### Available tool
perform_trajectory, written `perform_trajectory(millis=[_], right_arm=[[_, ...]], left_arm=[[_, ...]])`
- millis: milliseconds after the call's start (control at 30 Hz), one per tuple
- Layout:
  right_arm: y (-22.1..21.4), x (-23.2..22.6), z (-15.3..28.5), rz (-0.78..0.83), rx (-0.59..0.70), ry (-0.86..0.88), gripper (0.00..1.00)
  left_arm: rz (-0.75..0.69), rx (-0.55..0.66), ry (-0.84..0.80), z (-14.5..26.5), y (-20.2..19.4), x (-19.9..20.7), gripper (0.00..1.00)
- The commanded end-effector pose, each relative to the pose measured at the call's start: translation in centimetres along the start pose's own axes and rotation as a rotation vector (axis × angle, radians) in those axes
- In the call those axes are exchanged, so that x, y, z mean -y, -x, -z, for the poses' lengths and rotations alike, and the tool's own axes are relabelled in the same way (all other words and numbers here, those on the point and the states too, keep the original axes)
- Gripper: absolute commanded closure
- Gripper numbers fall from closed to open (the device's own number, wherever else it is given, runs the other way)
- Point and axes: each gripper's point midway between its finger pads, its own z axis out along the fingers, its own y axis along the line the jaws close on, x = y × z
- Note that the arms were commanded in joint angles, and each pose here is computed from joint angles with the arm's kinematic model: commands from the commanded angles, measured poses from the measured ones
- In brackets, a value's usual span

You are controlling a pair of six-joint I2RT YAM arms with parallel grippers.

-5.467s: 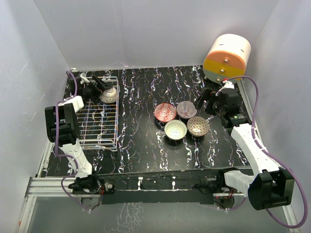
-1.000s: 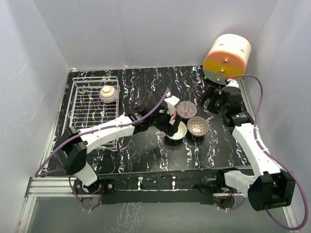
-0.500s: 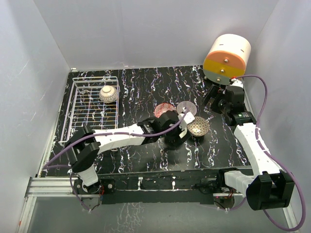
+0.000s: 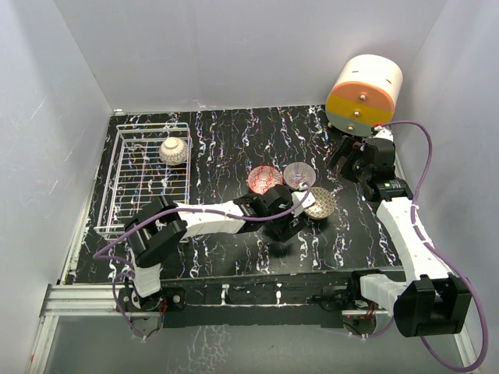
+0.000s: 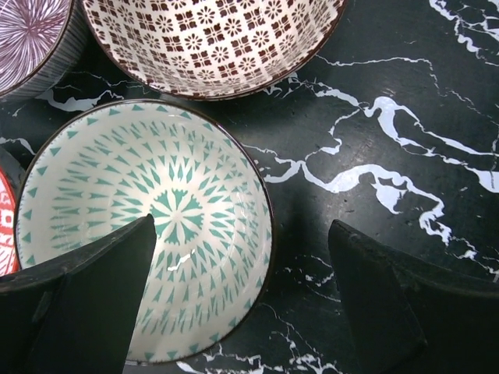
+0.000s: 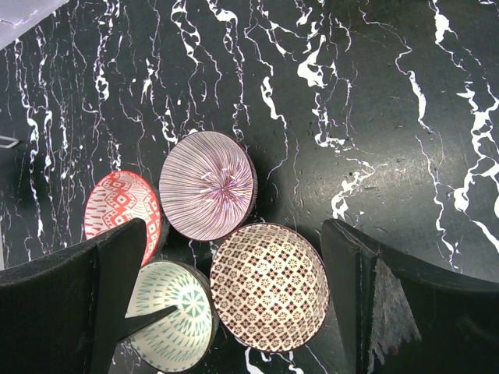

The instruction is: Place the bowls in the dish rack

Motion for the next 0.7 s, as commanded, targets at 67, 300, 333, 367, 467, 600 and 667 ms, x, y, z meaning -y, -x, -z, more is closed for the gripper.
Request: perform_trajectory(millis=[67,300,333,367,467,600,667], right_arm=[[2.0,-0.7,0.4,-0.004,0.071,0.032,0.02],[1.6,-0.6,0.2,-0.009,0.066,0.033,0.02],[1.5,-0.6,0.2,-0.008,0.064,0.031,0.01],[1.5,-0.5,0.1,-0.009,0.063,0.029,0.02],[1.5,-0.4,0.1,-0.009,0.065,0.025,0.02],[1.4,-0.3,0.1,-0.009,0.065,0.020,0.02],[1.4,-0.3,0.1,-0.011,0.065,0.019,0.02]], left_arm=[[-0.031,0.021,-0.015,-1.7,1.0,0.1,0.14],[-0.032,0.001,0.018,-2.9,-0.1,-0.5,0.18],[-0.034,-0.001,0.025,-3.0,-0.2,-0.6,0.20],[-0.038,-0.005,0.032,-3.2,-0.3,-0.7,0.24],[-0.040,-0.012,0.040,-3.6,-0.5,-0.9,0.45],[-0.032,-0.016,0.040,-3.7,-0.8,-0.8,0.51],[-0.027,-0.013,0.041,-3.7,-0.8,-0.8,0.59]])
